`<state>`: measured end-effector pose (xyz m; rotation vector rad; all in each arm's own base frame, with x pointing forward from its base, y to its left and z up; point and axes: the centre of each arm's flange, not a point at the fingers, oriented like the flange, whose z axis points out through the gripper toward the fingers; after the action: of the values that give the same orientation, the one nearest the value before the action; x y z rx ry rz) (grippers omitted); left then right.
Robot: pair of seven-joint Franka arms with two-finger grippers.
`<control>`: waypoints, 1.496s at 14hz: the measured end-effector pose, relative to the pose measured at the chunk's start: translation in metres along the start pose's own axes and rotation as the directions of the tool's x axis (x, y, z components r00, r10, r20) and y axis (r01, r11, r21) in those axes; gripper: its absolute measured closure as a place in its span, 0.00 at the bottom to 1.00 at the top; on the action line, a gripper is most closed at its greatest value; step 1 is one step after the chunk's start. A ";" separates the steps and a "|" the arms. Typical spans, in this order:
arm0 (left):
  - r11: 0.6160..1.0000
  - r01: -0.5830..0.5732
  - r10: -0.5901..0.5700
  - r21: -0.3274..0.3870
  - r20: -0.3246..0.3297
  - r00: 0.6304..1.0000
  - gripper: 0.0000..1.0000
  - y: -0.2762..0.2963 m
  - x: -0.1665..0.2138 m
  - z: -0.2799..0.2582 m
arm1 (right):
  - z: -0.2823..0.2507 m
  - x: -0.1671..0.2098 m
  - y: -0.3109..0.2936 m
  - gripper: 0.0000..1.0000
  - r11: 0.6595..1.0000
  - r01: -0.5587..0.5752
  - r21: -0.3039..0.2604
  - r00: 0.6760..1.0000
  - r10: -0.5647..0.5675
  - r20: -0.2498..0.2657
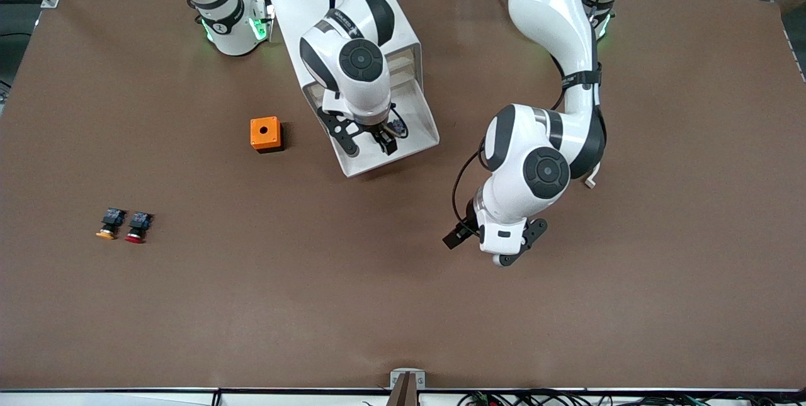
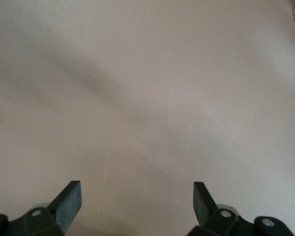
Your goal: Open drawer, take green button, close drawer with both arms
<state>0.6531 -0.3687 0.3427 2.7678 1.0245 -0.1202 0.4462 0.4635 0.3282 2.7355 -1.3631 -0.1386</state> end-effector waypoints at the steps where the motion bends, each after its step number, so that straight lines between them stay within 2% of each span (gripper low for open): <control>1: 1.000 0.013 -0.013 0.008 -0.002 1.000 0.00 -0.001 -0.001 0.003 | 0.001 -0.005 0.000 0.00 1.000 0.003 0.002 1.000 -0.003 0.006; 3: 0.998 0.047 -0.046 0.044 -0.020 0.999 0.00 -0.005 -0.008 0.013 | 0.005 -0.016 0.000 0.00 1.000 0.014 0.006 1.000 -0.014 0.015; 5: 0.995 0.064 -0.059 0.077 -0.073 0.996 0.00 -0.004 -0.025 0.023 | 0.013 -0.024 0.000 0.00 1.000 0.017 0.008 1.000 -0.017 0.013; 7: 0.992 0.062 -0.041 0.107 -0.189 0.981 0.00 0.005 -0.060 0.017 | 0.022 -0.027 -0.003 0.00 1.000 0.006 0.011 1.000 -0.006 0.012; 8: 0.994 0.053 -0.027 0.097 -0.250 0.968 0.00 0.012 -0.079 0.002 | 0.027 -0.028 -0.004 0.00 1.000 0.004 0.011 1.000 -0.004 0.011; 9: 0.997 0.036 -0.013 0.075 -0.279 0.960 0.00 0.018 -0.095 -0.015 | 0.031 -0.028 -0.004 0.00 1.000 0.002 0.008 1.000 -0.002 0.011; 11: 0.999 -0.029 0.040 0.041 -0.288 0.957 0.00 0.023 -0.105 -0.026 | 0.036 -0.030 -0.004 0.00 1.000 -0.004 0.005 1.000 0.004 0.009; 14: 0.983 -0.174 0.181 0.052 -0.210 0.961 0.00 0.017 -0.085 0.041 | 0.040 -0.041 -0.004 0.00 1.000 -0.026 0.008 1.000 0.026 0.008; 16: 0.953 -0.297 0.303 0.058 -0.203 0.931 0.00 0.015 -0.070 0.070 | 0.045 -0.050 -0.002 0.00 1.000 -0.028 0.007 1.000 0.028 0.006; 21: 0.931 -0.364 0.360 0.023 -0.215 0.908 0.00 0.021 -0.056 0.044 | 0.049 -0.064 0.001 0.00 1.000 -0.029 0.002 1.000 0.029 0.002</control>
<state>0.6243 -0.4290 0.3109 2.9454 0.5257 0.2463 0.4009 0.5126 0.2825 2.7170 -1.4039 -0.1386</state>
